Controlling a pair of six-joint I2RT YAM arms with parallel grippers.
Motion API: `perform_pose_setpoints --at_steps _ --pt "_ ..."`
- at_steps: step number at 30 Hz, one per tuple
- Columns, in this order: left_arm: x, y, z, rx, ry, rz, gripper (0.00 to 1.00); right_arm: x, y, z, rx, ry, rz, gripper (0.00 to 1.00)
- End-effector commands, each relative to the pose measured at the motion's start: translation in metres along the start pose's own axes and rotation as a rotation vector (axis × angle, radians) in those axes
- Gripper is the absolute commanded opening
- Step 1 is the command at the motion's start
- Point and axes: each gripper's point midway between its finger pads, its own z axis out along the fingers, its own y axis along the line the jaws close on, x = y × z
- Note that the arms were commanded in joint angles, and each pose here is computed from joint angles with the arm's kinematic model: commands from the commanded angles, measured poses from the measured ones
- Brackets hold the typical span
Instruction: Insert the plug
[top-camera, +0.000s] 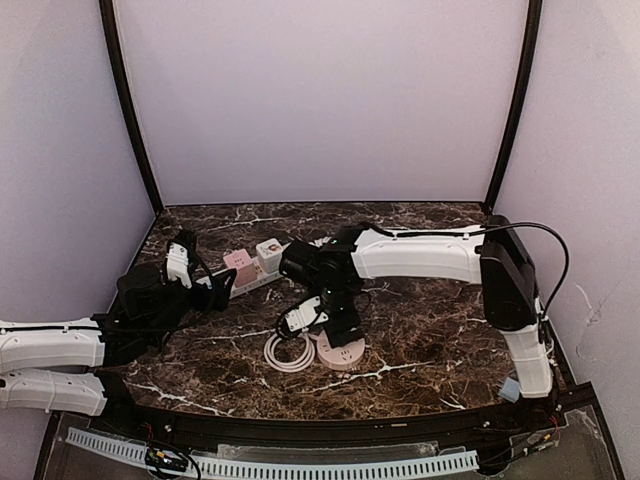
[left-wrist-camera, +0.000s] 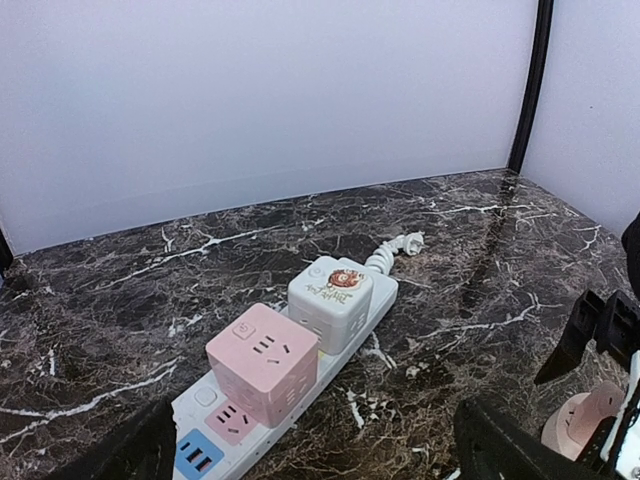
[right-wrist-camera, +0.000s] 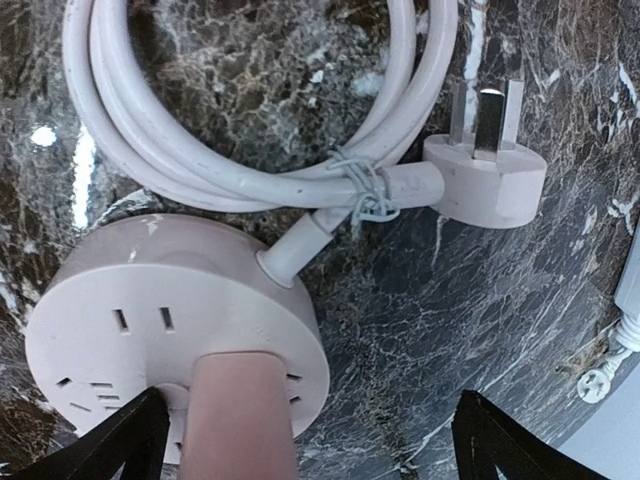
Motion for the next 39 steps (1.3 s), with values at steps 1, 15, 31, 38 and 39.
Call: perform_pose_setpoints --at_steps 1,15,31,38,39 --pt "-0.001 -0.001 -0.002 0.015 -0.014 -0.004 0.97 -0.012 0.004 -0.028 0.075 -0.087 -0.004 0.99" --pt "-0.001 -0.01 0.0 0.061 0.0 -0.013 0.97 0.026 -0.013 -0.11 0.416 -0.294 0.352 0.99" --pt "0.013 -0.067 0.013 0.35 0.091 0.015 0.92 0.133 -0.031 -0.166 0.443 -0.571 1.364 0.99" --pt "0.015 -0.09 0.013 0.468 0.131 0.01 0.91 0.175 -0.015 -0.184 0.382 -0.717 1.756 0.99" --pt "0.017 -0.096 0.012 0.501 0.141 0.011 0.9 0.179 -0.012 -0.184 0.37 -0.719 1.801 0.99"
